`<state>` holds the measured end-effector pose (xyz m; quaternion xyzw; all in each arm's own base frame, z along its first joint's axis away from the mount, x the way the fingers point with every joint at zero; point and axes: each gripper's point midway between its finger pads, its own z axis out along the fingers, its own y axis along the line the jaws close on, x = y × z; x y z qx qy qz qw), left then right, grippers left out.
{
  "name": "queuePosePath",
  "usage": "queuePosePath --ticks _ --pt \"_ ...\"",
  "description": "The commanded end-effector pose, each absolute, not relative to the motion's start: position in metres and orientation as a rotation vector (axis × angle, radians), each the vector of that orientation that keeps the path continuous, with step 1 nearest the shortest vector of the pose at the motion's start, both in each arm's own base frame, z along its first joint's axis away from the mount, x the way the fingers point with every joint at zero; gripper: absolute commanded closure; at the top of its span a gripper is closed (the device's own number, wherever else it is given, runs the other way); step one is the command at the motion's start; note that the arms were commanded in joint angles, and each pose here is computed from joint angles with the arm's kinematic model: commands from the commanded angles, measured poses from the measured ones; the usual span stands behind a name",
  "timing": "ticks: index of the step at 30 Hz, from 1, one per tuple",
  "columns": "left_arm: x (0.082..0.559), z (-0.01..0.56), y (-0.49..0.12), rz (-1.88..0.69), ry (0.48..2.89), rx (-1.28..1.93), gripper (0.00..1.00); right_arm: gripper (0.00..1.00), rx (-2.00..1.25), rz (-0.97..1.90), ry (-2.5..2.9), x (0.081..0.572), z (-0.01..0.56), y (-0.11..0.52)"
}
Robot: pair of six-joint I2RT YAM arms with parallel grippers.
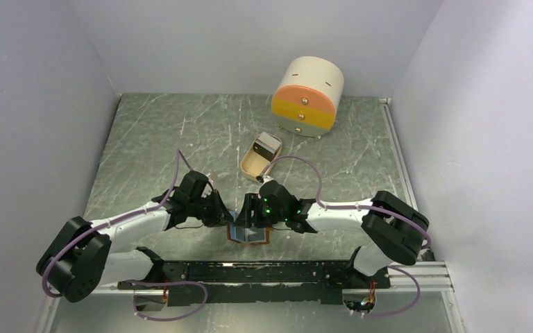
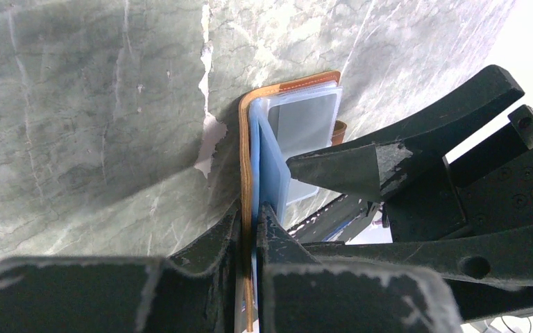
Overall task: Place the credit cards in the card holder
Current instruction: Insert the credit card into the card holder.
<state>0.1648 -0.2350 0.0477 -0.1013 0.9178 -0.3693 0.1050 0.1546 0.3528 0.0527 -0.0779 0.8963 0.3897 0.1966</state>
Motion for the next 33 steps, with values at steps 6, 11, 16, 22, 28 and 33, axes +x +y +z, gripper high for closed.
queuePosePath --ticks 6,11,16,22,28,33 --pt "0.167 0.058 -0.239 -1.111 2.678 -0.292 0.91 0.45 -0.237 1.010 2.519 0.161 0.049 0.352" --pt "0.167 0.060 -0.238 -1.096 2.679 -0.288 0.91 0.47 -0.232 0.891 2.528 0.167 0.046 0.338" --pt "0.167 0.062 -0.238 -1.099 2.676 -0.284 0.91 0.48 -0.251 0.894 2.530 0.167 0.048 0.341" --pt "0.166 0.059 -0.237 -1.086 2.691 -0.291 0.91 0.46 -0.236 1.021 2.491 0.163 0.069 0.354" --pt "0.165 0.056 -0.237 -1.102 2.690 -0.305 0.91 0.43 -0.255 1.073 2.495 0.156 0.070 0.363" --pt "0.165 0.055 -0.237 -1.095 2.697 -0.302 0.91 0.40 -0.268 1.072 2.496 0.155 0.067 0.365"
